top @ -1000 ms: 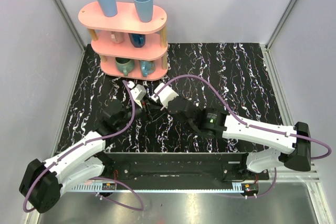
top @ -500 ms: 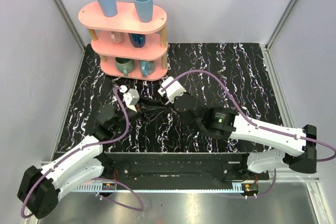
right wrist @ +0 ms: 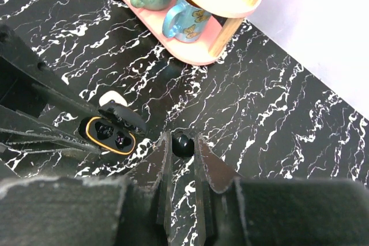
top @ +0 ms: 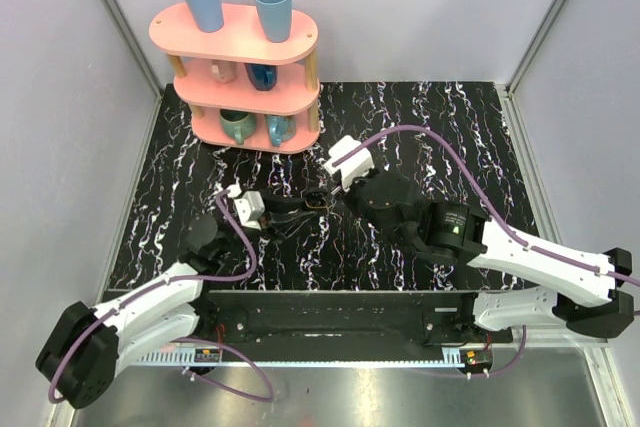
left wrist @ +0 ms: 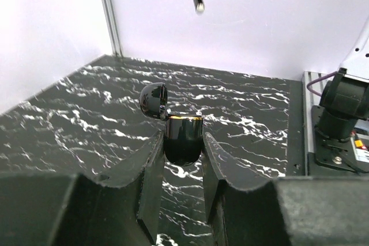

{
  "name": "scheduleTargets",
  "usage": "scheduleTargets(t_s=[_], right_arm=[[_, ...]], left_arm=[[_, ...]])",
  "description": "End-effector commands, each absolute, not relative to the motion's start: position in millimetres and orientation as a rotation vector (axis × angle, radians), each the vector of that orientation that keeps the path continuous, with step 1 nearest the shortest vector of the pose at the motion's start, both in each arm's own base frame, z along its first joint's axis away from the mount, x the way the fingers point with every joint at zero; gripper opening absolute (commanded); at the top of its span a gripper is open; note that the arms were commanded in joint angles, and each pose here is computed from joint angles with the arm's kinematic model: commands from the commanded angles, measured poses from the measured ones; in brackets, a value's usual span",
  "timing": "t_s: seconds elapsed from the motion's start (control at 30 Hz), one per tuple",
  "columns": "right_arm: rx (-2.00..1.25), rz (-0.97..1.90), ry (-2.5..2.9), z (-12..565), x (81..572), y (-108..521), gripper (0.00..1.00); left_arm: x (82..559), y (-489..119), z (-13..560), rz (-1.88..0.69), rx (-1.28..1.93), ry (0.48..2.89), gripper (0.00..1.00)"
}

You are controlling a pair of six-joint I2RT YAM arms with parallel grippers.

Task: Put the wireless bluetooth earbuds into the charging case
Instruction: Place the earbud in the charging case.

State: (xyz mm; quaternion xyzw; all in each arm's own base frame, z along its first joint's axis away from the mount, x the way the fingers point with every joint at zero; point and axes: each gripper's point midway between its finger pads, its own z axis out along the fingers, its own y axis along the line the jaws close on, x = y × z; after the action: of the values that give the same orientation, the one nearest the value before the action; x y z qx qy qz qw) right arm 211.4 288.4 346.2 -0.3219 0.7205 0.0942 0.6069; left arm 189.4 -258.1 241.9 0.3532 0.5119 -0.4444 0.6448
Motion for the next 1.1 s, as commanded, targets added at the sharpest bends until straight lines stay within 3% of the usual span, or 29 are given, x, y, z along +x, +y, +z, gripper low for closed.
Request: scheduleTargets(t_s=[0.0,0.33,1.07], right_arm=[[-0.791,0.251,1.695,337.3,203.2,293.8,0.0],[-0.845,0.273,1.727,322.6,200.6,309.9,0.0],[-0.901,0.16,1.75,286.5,210.5,328.7,0.0]], left_arm=[[178.8,-251.8,273.9,-0.934,0.826,0.905,0.0],[171.2,-253.1,284.2,-0.957,0.821,0.797,0.0],[172.4,-253.7,283.2,-0.966,0.814,0.81,0.0]])
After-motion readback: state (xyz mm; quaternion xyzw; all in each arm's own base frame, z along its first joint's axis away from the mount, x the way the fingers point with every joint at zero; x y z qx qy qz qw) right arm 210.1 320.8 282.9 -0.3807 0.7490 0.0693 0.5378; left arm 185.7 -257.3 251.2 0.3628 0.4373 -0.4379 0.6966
